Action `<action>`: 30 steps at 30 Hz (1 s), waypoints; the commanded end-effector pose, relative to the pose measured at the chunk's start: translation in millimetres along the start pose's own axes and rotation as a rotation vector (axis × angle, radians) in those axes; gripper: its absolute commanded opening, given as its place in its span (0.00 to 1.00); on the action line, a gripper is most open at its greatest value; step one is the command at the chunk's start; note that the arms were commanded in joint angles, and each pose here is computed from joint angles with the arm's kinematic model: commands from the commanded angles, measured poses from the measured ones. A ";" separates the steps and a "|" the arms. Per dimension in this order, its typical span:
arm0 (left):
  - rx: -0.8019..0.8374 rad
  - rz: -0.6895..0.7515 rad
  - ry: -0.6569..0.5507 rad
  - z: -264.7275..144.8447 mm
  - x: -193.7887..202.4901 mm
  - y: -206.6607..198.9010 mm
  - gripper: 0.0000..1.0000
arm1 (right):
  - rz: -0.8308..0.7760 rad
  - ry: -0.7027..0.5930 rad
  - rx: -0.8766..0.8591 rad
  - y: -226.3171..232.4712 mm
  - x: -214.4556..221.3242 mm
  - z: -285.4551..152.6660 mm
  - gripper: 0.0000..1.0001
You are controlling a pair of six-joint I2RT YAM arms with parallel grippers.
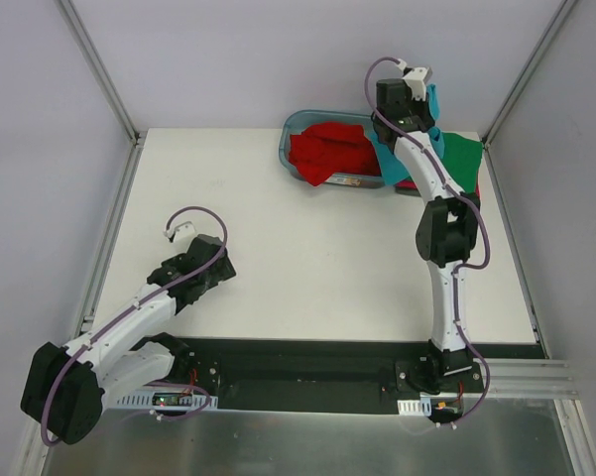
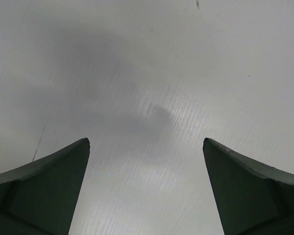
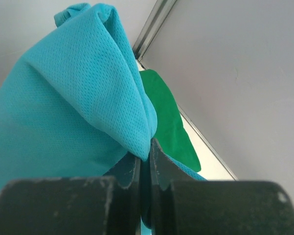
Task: Fold and stack the t-shirts
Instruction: Put the neatly folded tshirt into the corner of the board with the right arm
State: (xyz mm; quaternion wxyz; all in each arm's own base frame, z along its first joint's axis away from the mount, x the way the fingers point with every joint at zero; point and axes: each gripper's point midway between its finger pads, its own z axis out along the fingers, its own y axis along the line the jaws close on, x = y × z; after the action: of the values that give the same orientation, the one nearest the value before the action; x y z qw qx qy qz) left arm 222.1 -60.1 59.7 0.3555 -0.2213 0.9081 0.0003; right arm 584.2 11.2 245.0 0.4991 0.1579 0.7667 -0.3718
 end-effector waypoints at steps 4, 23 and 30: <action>0.000 -0.040 -0.035 -4.1 -17.9 -7.3 0.99 | 0.245 0.037 0.009 -11.4 -2.1 26.1 0.01; -0.008 -0.029 -0.005 -0.3 -18.4 -15.2 0.99 | 0.596 0.205 0.016 -30.6 33.1 75.3 0.01; -0.014 -0.019 0.005 1.6 -18.2 -17.0 0.99 | 0.618 0.276 0.067 -49.2 56.2 86.2 0.01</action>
State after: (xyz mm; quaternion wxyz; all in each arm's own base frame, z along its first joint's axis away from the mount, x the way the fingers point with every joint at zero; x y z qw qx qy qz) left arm 232.8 -66.0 62.0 0.3441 -0.2187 0.9131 0.0096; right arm 588.8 -78.4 186.1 0.4723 0.4090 0.7494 -0.2193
